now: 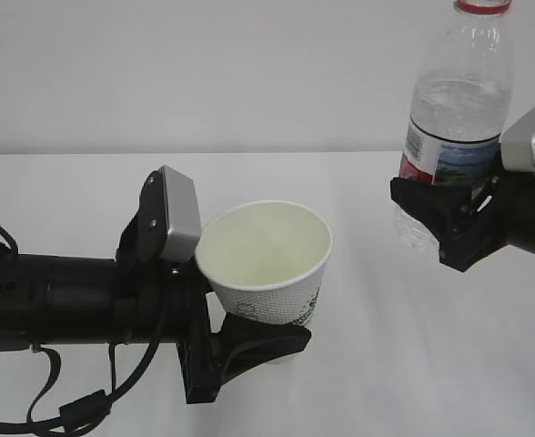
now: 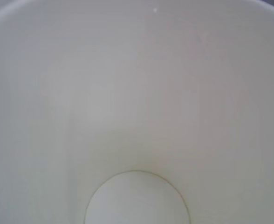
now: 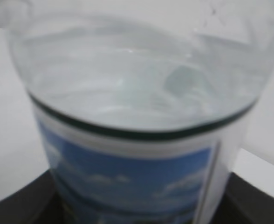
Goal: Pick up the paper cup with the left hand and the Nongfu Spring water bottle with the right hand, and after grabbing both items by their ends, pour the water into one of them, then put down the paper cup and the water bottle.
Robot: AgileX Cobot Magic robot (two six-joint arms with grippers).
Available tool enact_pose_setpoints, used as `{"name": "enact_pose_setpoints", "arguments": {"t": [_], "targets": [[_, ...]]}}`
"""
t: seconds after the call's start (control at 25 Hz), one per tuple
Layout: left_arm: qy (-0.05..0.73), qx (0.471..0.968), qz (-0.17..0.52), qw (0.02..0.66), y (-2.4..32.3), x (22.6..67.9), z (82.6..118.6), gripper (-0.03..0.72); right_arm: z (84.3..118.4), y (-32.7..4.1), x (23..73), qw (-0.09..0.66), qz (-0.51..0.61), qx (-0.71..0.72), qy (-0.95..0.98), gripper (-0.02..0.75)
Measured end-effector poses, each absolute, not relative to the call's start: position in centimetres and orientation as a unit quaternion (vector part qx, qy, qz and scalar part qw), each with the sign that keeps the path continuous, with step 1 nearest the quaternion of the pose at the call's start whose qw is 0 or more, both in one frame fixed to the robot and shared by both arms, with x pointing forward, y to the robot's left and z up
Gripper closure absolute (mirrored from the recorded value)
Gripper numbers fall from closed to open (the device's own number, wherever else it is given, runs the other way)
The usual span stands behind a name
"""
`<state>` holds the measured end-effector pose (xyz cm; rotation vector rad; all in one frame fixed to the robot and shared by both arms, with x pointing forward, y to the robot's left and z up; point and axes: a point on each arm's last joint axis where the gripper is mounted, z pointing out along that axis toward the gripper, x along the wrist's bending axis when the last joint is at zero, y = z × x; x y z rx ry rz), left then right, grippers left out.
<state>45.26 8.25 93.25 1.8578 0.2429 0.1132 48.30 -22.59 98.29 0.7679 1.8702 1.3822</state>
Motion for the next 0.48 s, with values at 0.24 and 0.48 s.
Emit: {"name": "enact_pose_setpoints", "arguments": {"t": [0.24, 0.48], "targets": [[0.101, 0.793, 0.047, 0.599, 8.16, 45.24, 93.45, 0.13, 98.29, -22.59, 48.3, 0.344, 0.528, 0.289, 0.721, 0.256], [0.1, 0.792, 0.046, 0.6, 8.15, 45.23, 93.48, 0.132, 98.29, -22.59, 48.3, 0.344, 0.528, 0.289, 0.721, 0.256]]}}
